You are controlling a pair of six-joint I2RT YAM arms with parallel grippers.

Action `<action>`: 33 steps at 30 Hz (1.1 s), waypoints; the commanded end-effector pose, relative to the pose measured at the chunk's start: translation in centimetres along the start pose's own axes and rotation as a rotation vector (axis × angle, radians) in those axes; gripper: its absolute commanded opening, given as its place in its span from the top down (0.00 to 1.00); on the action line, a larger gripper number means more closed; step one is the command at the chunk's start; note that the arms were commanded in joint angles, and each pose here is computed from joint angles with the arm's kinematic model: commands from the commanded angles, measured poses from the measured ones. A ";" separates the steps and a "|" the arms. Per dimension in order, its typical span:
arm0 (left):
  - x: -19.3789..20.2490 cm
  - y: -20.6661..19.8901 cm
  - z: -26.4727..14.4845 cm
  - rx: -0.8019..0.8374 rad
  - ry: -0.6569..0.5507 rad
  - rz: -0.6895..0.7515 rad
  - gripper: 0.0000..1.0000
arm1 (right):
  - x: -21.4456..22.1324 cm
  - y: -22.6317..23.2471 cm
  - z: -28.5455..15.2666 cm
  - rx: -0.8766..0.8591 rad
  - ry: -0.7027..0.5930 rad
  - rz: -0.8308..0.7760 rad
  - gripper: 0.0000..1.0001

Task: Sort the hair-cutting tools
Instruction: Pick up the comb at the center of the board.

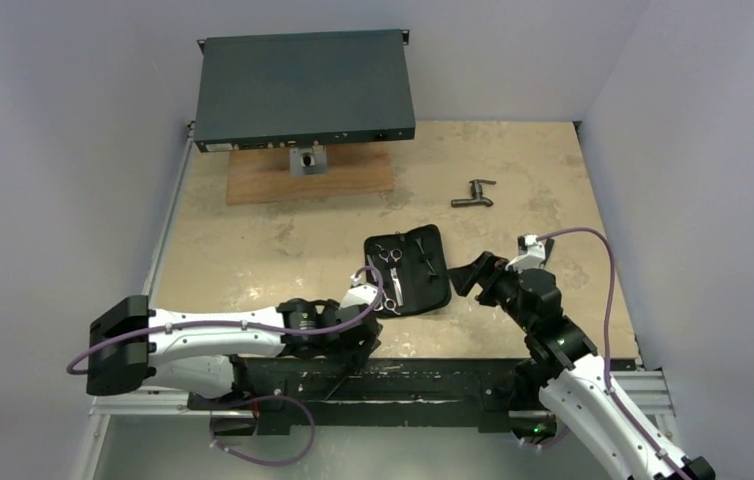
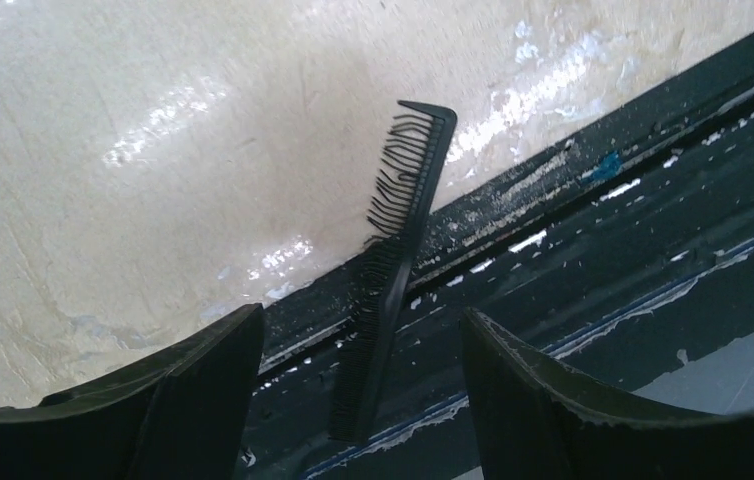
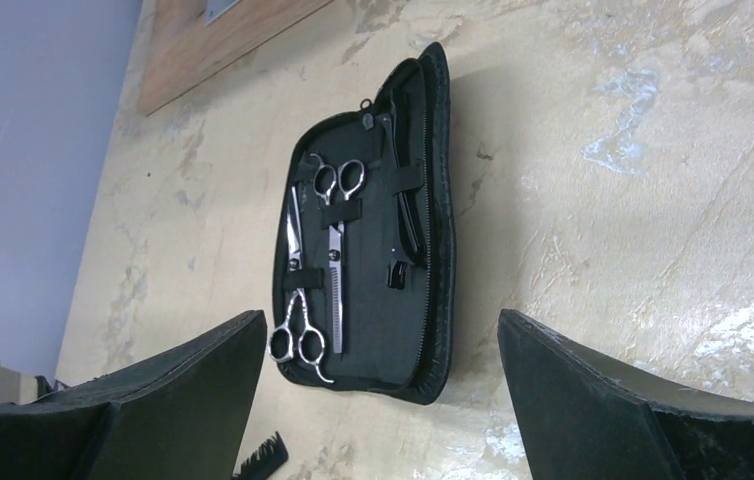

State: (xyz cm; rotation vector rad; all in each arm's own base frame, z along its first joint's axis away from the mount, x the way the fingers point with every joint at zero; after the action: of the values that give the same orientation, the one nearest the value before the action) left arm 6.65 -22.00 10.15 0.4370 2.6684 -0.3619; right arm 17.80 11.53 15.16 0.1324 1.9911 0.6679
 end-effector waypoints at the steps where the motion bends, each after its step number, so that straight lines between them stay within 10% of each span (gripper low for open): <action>1: 0.5 -1.1 -0.1 -0.029 0.023 0.065 0.29 | -1.3 1.2 -0.7 -0.054 -0.026 -0.024 0.13; 17: 2.3 -1.9 3.6 -0.089 0.100 0.137 0.51 | -1.4 1.8 -1.6 -0.095 -0.027 -0.014 0.13; 33: 2.4 0.4 4.1 -0.094 0.054 -0.004 0.50 | -1.4 1.9 -1.7 -0.101 -0.027 -0.007 0.13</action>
State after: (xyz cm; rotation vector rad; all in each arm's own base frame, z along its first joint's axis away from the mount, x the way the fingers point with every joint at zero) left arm 5.36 -23.07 6.07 0.5214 2.7418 -0.2141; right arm 16.62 11.71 15.92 0.0905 1.9738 0.7272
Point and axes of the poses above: each gripper's point midway between its finger pads, its own z axis out along the fingers, its own y axis along the line the jaws close on, x = y × z, the point moved 5 cm from there along -z, back along the fingers, and after that the axes turned 8 degrees about -z, right-handed, at the moved point
